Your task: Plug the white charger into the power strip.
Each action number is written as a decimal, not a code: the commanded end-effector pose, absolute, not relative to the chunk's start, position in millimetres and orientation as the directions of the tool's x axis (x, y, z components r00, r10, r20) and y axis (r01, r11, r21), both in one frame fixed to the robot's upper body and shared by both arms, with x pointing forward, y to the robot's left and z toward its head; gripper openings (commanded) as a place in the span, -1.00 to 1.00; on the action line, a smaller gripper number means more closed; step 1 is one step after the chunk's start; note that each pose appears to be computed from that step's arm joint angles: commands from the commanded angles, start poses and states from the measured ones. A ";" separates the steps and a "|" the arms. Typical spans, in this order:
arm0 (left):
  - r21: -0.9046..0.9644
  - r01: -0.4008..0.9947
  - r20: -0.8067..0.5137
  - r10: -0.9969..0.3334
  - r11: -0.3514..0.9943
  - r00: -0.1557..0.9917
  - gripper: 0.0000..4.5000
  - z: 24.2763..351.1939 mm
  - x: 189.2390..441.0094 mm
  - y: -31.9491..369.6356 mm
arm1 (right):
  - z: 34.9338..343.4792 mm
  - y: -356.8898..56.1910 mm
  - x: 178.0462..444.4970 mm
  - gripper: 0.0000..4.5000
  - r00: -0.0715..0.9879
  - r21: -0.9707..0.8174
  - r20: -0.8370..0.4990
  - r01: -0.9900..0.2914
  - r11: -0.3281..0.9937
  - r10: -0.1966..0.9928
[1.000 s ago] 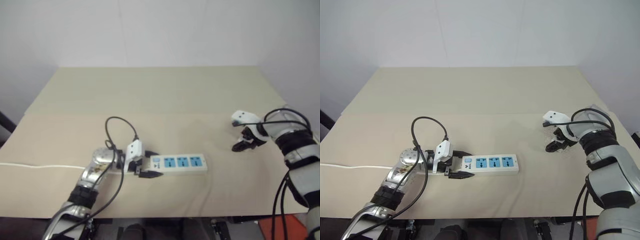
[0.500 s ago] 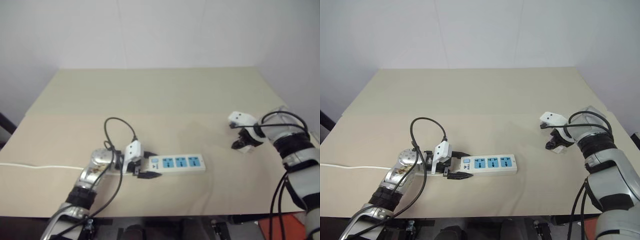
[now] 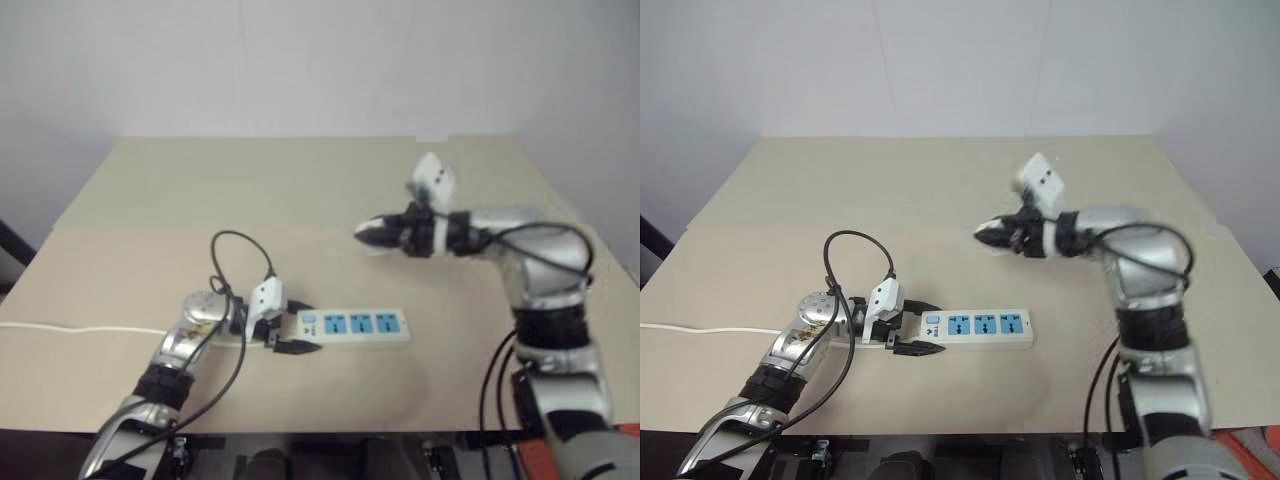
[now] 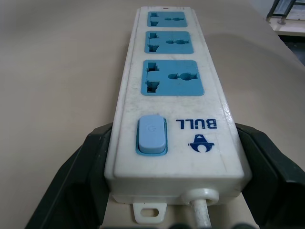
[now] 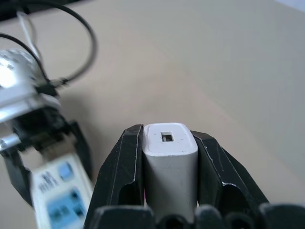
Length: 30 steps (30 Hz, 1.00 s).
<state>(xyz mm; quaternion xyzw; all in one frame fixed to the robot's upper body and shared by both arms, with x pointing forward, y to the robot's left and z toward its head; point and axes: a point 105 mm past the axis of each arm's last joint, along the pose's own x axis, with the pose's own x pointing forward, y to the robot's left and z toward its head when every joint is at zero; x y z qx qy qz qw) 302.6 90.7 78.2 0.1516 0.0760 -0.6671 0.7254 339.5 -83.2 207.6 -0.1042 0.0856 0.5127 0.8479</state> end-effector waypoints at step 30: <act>0.132 0.982 -0.397 -0.901 0.132 0.174 0.46 66.9 290.8 119.2 | 122.3 -27.2 313.5 -0.47 0.195 0.002 -0.078 -0.981 0.195 0.978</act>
